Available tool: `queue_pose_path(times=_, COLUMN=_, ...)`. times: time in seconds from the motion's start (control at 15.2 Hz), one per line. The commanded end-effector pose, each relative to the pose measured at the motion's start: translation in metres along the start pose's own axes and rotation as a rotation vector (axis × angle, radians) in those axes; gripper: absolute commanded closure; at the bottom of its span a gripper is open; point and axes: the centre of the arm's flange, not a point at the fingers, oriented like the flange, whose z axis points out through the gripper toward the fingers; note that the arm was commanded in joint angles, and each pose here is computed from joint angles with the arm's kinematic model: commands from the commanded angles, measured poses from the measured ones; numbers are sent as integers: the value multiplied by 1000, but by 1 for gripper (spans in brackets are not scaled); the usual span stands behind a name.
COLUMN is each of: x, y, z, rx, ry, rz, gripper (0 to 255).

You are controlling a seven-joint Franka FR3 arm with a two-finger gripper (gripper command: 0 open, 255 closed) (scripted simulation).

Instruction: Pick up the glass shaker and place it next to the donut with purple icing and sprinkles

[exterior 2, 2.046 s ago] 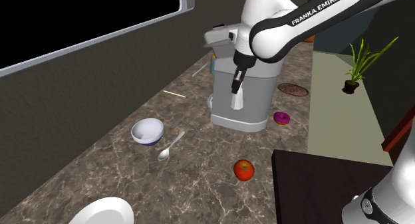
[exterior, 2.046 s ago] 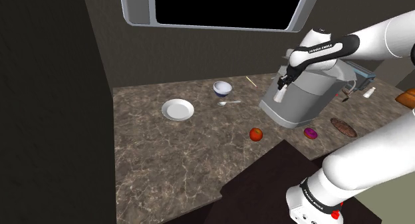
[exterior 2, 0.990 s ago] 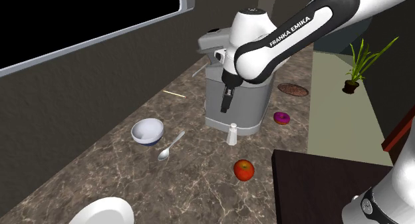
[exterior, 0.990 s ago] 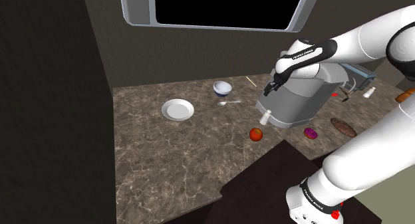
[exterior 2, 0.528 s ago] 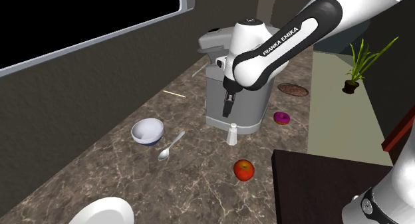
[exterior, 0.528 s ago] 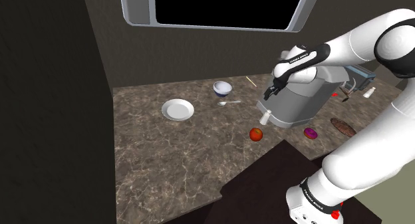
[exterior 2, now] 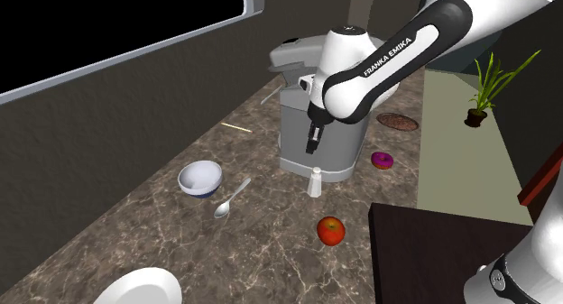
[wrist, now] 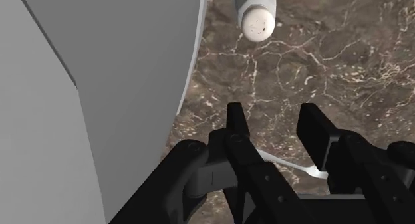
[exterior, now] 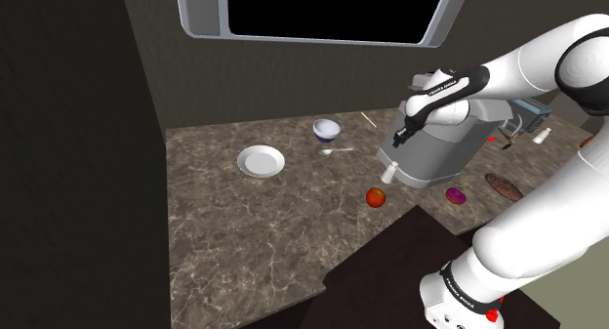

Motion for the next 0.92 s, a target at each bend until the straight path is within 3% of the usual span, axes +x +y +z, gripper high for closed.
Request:
queue_pose_path(times=0.0, x=-33, y=21, z=15, rx=22, ry=-67, rz=70, gripper=255)
queue_pose_path(times=0.13, x=-39, y=30, z=32, rx=21, ry=-67, rz=70, gripper=255)
queue_pose_path(times=0.26, x=-17, y=21, z=15, rx=18, ry=-67, rz=69, gripper=255)
queue_pose_path(times=0.53, x=-14, y=24, z=-6, rx=18, ry=-67, rz=69, gripper=255)
queue_pose_path(times=0.59, x=2, y=9, z=-12, rx=11, ry=-31, rz=27, gripper=255)
queue_pose_path(times=0.66, x=2, y=9, z=-12, rx=11, ry=-31, rz=27, gripper=0)
queue_pose_path(times=0.86, x=-18, y=2, z=22, rx=6, ry=-21, rz=47, gripper=0)
